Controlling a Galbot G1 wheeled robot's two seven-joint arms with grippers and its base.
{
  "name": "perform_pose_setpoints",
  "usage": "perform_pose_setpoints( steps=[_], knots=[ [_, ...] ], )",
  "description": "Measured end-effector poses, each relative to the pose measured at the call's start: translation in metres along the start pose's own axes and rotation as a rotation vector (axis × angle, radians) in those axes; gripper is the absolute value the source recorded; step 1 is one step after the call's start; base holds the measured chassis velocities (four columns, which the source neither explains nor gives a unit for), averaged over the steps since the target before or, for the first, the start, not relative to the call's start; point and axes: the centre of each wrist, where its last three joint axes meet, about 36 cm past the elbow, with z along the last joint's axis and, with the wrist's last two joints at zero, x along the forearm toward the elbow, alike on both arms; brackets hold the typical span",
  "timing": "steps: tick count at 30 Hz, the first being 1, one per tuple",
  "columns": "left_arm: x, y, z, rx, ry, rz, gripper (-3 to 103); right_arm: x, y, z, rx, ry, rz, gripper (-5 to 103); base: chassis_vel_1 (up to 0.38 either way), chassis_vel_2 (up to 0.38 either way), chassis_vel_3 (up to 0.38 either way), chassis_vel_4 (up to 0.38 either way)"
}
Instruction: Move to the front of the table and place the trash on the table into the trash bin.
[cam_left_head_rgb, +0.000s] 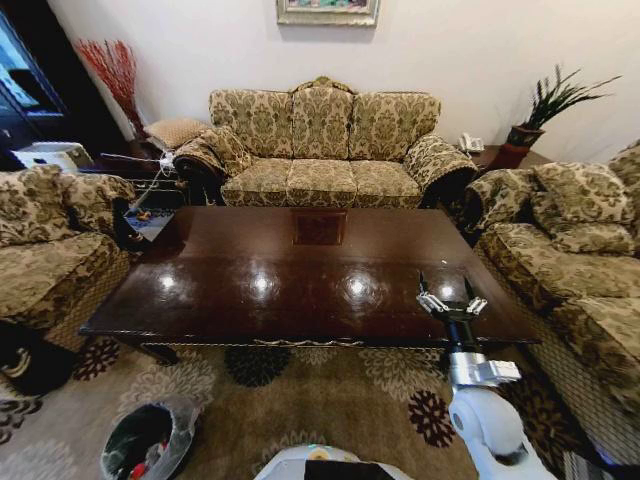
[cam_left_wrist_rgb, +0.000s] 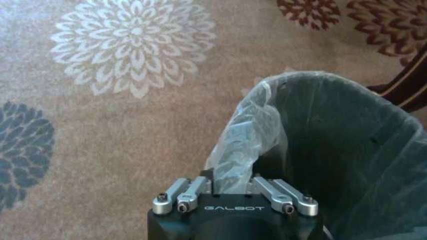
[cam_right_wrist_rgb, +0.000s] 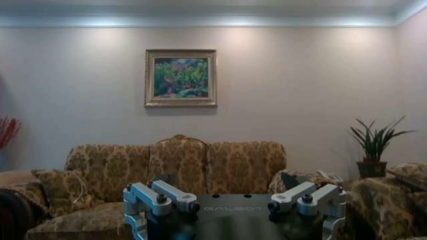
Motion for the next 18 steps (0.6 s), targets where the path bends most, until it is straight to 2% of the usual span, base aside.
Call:
perform_pose_setpoints(
  steps=[2,5,6,9,11,14,15,18],
  knots=[
    [0.002,0.003,-0.002,0.000,-0.001,0.011,26,0.000,-0.002,0.001,-0.003,0.001,0.003,100,0.000,0.000,0.000,0.000],
    [0.009,0.014,-0.007,-0.002,0.006,0.045,42,-0.001,-0.007,0.005,-0.011,0.004,0.012,100,0.000,0.000,0.000,0.000],
    [0.009,0.014,-0.007,-0.002,0.006,0.045,42,-0.001,-0.007,0.005,-0.011,0.004,0.012,100,0.000,0.000,0.000,0.000],
    [0.020,0.031,-0.011,0.001,0.013,0.071,58,-0.002,-0.010,0.012,-0.024,0.007,0.015,100,0.000,0.000,0.000,0.000],
    [0.022,0.034,-0.011,0.001,0.014,0.071,58,-0.002,-0.011,0.013,-0.026,0.007,0.014,100,0.000,0.000,0.000,0.000],
    [0.031,0.049,-0.009,0.001,0.013,0.077,75,-0.002,-0.012,0.022,-0.040,0.009,0.016,100,0.000,0.000,0.000,0.000],
    [0.031,0.049,-0.009,0.001,0.013,0.077,75,-0.002,-0.012,0.022,-0.040,0.009,0.016,100,0.000,0.000,0.000,0.000],
    [0.043,0.061,-0.006,-0.001,0.009,0.101,90,-0.001,-0.015,0.032,-0.052,0.012,0.021,100,0.000,0.000,0.000,0.000]
  ],
)
